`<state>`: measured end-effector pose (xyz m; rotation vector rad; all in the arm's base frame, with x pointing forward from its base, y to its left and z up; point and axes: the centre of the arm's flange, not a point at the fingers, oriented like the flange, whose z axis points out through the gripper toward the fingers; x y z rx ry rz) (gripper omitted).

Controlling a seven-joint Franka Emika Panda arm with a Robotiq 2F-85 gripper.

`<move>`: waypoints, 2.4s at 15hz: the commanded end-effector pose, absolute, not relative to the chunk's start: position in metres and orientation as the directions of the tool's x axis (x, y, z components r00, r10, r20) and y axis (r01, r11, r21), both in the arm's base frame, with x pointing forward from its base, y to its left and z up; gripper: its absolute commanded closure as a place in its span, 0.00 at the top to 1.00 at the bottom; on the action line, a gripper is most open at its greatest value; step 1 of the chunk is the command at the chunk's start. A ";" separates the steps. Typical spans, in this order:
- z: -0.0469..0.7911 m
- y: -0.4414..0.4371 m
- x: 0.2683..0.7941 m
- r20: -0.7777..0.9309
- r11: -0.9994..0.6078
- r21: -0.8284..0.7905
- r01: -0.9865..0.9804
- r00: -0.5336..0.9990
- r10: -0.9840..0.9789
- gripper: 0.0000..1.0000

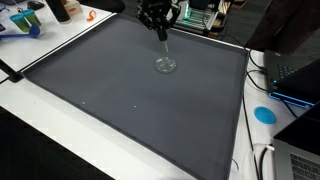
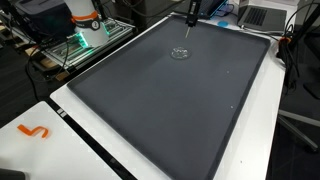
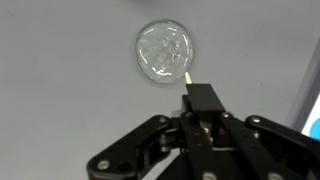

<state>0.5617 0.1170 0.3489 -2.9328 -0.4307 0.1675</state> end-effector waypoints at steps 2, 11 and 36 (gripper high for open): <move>0.387 0.132 0.556 -0.081 -0.937 -0.158 0.312 0.941 0.327 0.03; 0.391 0.194 0.558 -0.088 -0.931 0.023 0.365 0.928 0.362 0.03; 0.311 0.261 0.575 -0.105 -0.873 0.446 0.199 0.980 0.170 0.03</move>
